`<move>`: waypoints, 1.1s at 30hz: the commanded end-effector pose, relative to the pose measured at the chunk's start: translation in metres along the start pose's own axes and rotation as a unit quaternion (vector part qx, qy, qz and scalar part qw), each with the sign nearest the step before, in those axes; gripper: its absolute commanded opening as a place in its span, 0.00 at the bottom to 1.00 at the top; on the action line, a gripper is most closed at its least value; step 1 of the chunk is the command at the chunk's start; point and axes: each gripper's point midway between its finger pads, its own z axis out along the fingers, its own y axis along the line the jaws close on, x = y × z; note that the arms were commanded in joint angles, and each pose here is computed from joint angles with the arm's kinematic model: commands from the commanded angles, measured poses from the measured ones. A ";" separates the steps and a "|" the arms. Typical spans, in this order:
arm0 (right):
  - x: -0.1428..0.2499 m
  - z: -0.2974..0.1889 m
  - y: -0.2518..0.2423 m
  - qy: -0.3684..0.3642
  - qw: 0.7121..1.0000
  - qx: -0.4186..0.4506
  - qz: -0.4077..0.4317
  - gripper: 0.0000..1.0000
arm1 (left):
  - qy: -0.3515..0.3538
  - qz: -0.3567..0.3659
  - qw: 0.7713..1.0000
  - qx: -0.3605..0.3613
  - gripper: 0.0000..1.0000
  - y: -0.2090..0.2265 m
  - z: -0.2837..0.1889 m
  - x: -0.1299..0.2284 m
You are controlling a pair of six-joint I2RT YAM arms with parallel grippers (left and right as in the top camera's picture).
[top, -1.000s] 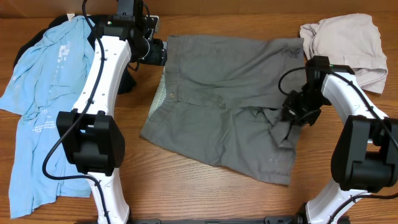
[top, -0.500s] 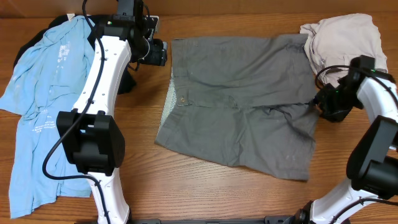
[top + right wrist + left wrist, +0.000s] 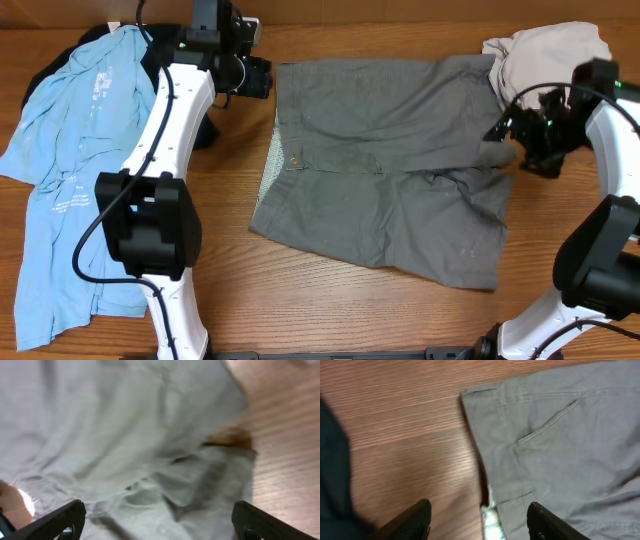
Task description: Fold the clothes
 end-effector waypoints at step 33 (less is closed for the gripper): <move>0.011 0.004 0.088 -0.029 0.993 -0.026 -0.113 0.96 | 0.047 -0.065 0.996 0.030 0.04 0.028 0.131 0.046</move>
